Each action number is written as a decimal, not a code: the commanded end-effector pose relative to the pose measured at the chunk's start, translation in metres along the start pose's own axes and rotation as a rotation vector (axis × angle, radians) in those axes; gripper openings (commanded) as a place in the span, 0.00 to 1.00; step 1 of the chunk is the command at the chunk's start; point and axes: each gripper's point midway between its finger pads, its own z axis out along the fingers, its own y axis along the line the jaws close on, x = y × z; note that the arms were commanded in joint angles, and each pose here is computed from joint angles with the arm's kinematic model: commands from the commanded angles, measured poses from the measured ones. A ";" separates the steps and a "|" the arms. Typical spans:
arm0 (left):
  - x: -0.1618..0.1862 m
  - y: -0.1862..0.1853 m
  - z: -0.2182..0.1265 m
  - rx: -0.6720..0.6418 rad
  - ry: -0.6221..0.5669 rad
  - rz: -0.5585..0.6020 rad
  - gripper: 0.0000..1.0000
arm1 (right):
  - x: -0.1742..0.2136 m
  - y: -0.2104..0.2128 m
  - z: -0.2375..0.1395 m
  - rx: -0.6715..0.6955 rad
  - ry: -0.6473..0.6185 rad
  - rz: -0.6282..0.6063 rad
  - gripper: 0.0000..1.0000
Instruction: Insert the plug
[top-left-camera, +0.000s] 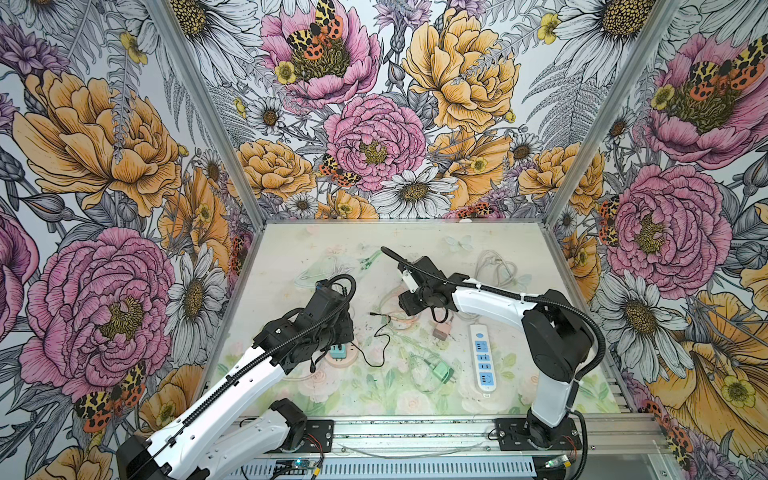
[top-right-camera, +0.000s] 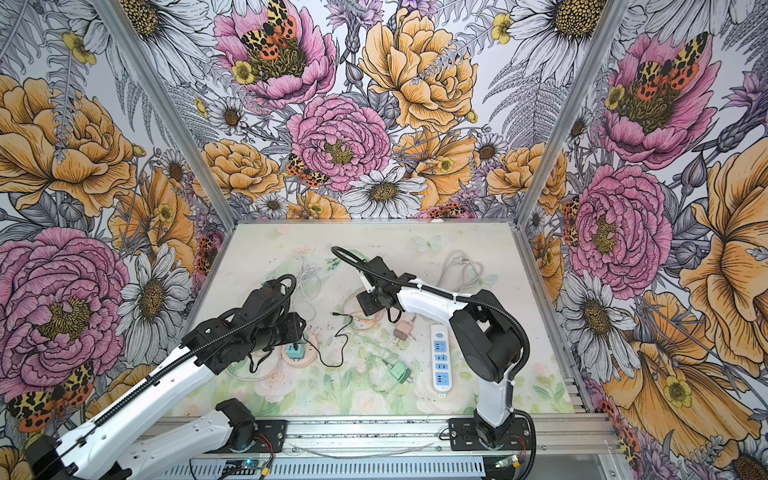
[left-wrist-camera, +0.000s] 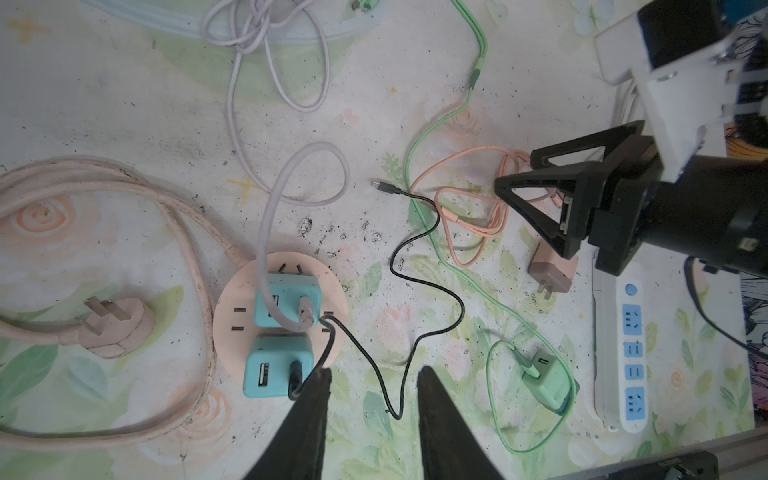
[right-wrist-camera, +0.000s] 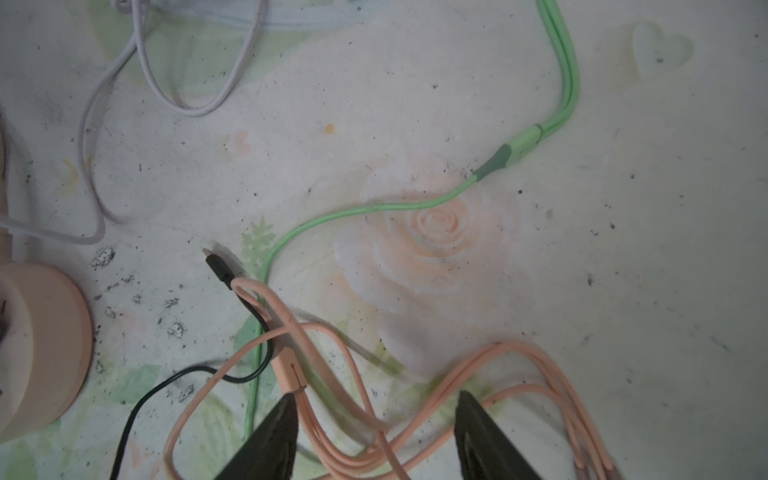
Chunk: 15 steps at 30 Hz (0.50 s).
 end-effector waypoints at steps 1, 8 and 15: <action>0.000 -0.001 0.000 0.024 -0.005 -0.003 0.39 | -0.016 0.005 0.002 -0.001 -0.030 -0.027 0.61; 0.003 0.002 0.000 0.025 -0.005 -0.009 0.41 | -0.021 -0.001 0.012 0.057 -0.030 -0.038 0.59; 0.003 0.006 -0.005 0.040 -0.024 -0.025 0.41 | -0.030 -0.013 0.016 0.126 -0.044 -0.062 0.11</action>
